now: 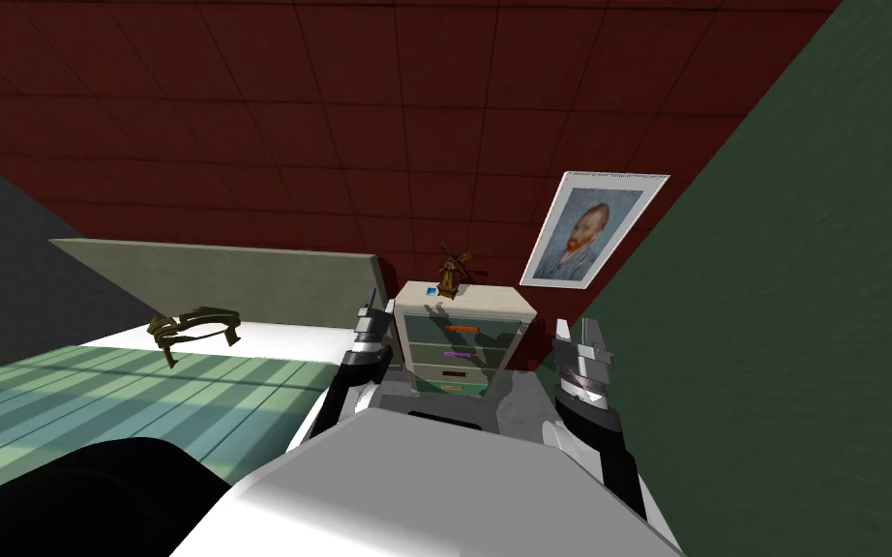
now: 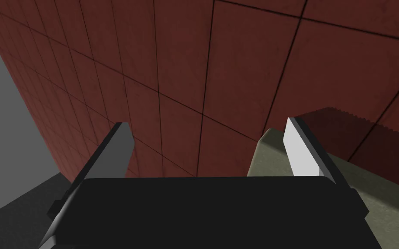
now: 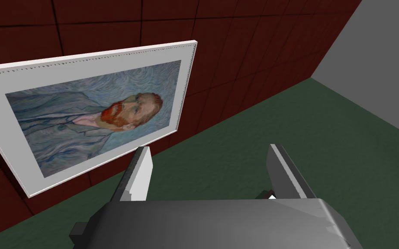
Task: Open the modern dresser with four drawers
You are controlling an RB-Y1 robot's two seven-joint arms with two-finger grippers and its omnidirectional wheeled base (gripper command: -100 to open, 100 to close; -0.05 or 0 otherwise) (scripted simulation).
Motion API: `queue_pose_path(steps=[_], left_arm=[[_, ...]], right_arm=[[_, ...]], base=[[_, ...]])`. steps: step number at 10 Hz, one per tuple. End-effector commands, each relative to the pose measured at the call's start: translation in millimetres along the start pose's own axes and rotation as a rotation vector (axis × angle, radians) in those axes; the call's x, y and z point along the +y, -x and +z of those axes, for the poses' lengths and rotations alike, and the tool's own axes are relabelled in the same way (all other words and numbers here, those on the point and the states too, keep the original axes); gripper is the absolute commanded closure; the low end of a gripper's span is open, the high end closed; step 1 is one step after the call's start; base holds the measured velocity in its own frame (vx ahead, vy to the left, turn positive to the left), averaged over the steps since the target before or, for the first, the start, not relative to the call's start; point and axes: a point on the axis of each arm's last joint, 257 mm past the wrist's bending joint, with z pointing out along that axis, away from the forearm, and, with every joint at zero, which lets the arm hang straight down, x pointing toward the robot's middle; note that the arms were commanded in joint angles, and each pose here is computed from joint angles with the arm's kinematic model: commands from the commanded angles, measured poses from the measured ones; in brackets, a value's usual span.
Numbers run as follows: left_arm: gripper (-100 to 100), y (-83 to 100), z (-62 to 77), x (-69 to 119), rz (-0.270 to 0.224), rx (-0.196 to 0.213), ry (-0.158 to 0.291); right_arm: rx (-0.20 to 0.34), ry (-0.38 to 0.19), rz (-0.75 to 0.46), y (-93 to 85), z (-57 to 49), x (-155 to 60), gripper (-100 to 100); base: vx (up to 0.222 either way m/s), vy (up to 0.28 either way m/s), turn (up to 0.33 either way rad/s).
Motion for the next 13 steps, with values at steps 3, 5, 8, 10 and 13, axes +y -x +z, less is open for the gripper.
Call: queue_pose_path(steps=[3, 5, 8, 10, 13], left_arm=[[0, 0.0, 0.0, -0.1, 0.000, 0.000, 0.000], [0, 0.0, 0.0, -0.1, 0.000, 0.000, 0.000], [0, 0.0, 0.0, -0.2, 0.000, 0.000, 0.000], [-100, -2.6, -1.1, 2.2, 0.013, 0.027, 0.014], [-100, -6.0, -4.4, 8.8, 0.033, 0.073, 0.052]], right_arm=[[0.000, 0.000, 0.000, 0.0, 0.0, 0.1, 0], [0.000, 0.000, 0.000, 0.0, 0.0, 0.1, 0], [0.000, 0.000, 0.000, 0.0, 0.1, 0.2, 0], [0.000, 0.000, 0.000, 0.0, 0.1, 0.2, 0], [0.000, 0.000, 0.000, 0.0, -0.1, -0.1, 0]], base=[[0.000, 0.000, 0.000], [0.000, 0.000, 0.000], [0.000, 0.000, 0.000], [0.006, -0.006, 0.001], [0.015, -0.045, 0.006]])
